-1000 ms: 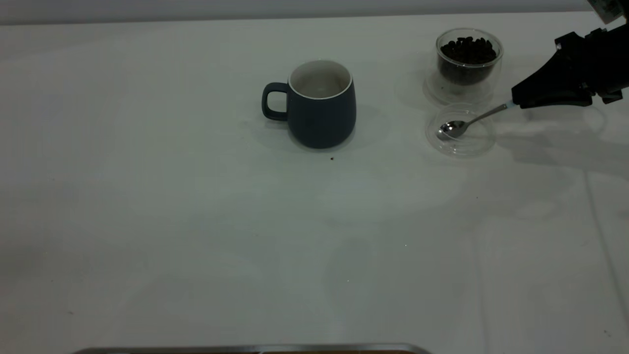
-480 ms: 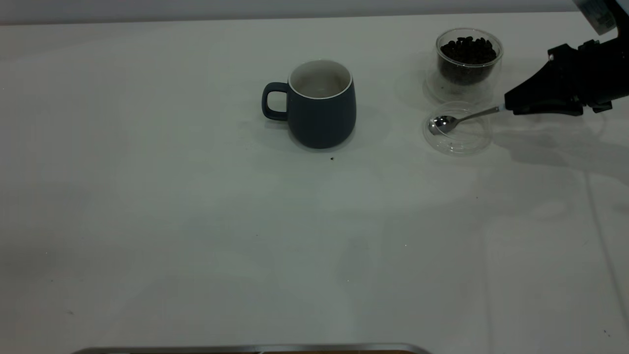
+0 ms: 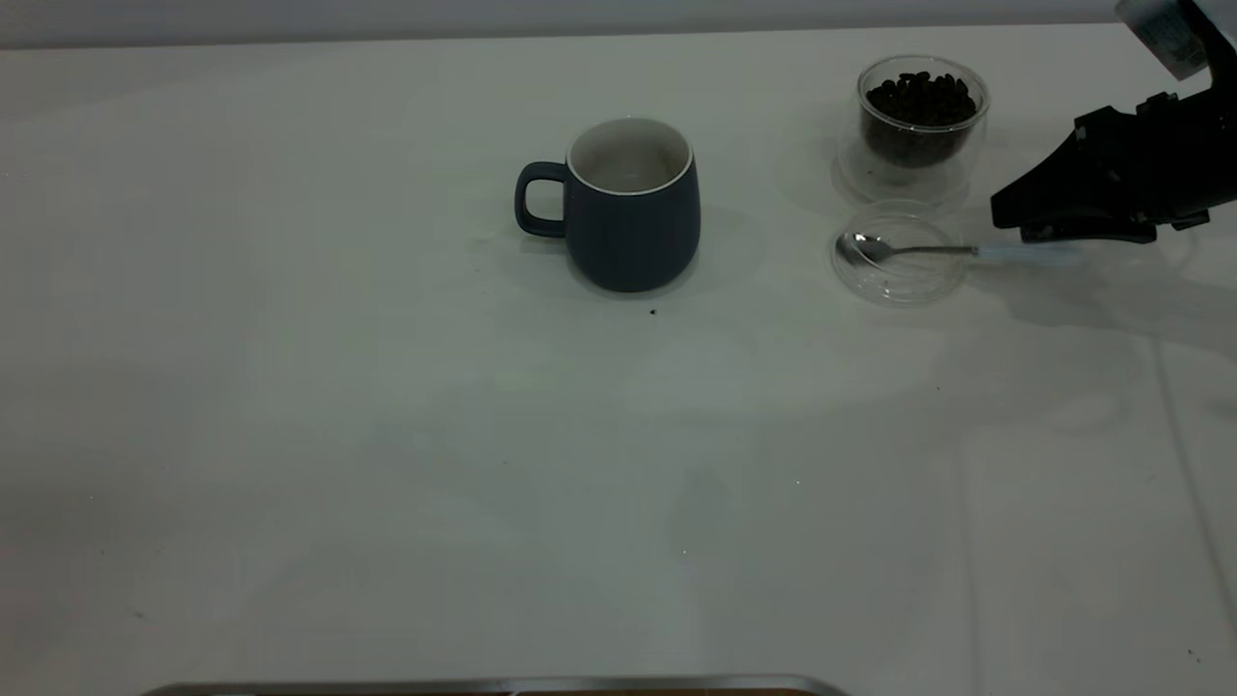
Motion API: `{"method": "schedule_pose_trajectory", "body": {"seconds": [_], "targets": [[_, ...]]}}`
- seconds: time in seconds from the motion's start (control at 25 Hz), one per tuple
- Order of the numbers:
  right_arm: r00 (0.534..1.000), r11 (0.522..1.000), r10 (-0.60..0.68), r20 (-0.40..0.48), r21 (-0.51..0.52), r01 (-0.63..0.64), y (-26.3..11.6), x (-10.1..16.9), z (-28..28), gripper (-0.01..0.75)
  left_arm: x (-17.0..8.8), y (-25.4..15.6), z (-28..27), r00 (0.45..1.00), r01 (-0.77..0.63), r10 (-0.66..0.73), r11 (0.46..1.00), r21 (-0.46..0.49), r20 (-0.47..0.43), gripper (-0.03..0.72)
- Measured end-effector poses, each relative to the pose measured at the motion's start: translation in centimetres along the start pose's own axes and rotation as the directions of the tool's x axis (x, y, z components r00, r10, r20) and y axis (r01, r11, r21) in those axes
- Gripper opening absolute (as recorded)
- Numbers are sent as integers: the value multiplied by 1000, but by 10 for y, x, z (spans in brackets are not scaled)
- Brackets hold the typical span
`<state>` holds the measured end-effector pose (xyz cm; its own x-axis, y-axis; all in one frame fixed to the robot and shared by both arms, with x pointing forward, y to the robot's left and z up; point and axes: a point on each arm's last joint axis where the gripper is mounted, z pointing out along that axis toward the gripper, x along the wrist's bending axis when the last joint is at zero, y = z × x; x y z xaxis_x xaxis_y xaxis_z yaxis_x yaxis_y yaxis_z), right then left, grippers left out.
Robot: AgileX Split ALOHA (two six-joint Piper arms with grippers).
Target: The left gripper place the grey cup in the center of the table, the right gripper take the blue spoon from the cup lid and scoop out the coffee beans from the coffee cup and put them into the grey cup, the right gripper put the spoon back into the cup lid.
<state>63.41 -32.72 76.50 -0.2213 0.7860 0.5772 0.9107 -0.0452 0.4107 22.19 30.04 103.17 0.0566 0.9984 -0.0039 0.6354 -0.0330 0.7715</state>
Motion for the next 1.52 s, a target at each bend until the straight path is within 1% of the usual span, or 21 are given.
{"method": "schedule_pose_trajectory", "body": {"seconds": [0.12,0.28,0.36,0.44,0.52,0.6,0.68,0.72,0.8,0.88,0.96,1.0,1.08,1.16,1.24,1.28,1.4,1.52], "targets": [[999,1000,-9,42,-1,9,0,-4,0,439,0,0,0,1000,0,0,1000,0,0,337],[998,1000,-22,65,-4,22,1,-6,0,496,0,0,0,1000,0,0,1000,0,0,337],[997,999,-34,70,-9,35,4,-3,-3,504,0,0,0,1000,0,0,1000,0,0,337],[994,997,-76,77,-15,78,13,6,-10,508,0,0,0,1000,0,0,1000,0,0,337],[987,990,-132,88,-44,136,30,24,-24,508,0,0,0,1000,0,0,1000,0,0,337],[983,984,-153,97,-78,161,49,48,-43,509,0,0,0,1000,0,0,1000,0,0,337],[977,977,-179,119,-95,190,65,82,-71,509,0,0,0,1000,0,0,1000,0,0,337],[977,981,-163,136,-86,175,68,100,-84,507,0,0,0,1000,0,0,1000,0,0,337],[966,978,-178,189,-71,194,67,142,-119,507,0,0,0,1000,0,0,1000,0,0,337],[949,978,-193,251,-29,207,55,179,-150,507,0,0,0,1000,0,0,1000,0,0,337],[925,977,-210,316,48,206,29,210,-181,507,0,0,0,1000,0,0,1000,0,0,337],[920,984,-176,350,86,156,12,219,-192,507,0,0,0,1000,0,0,1000,0,0,337],[898,989,-145,415,99,114,-22,237,-219,507,0,0,0,1000,0,0,1000,0,0,337],[882,994,-109,459,79,82,-57,247,-240,507,0,0,0,1000,0,0,1000,0,0,337],[873,995,-96,478,38,88,-92,256,-259,507,0,0,0,1000,0,0,1000,1,0,337],[872,996,-89,481,41,79,-110,256,-261,507,0,0,0,1000,0,0,1000,1,0,337],[874,996,-85,479,7,93,-153,259,-268,507,0,0,0,1000,0,0,1000,1,0,337],[873,993,-90,479,-24,116,-184,258,-270,504,0,0,0,1000,0,0,1000,1,0,337]]}}
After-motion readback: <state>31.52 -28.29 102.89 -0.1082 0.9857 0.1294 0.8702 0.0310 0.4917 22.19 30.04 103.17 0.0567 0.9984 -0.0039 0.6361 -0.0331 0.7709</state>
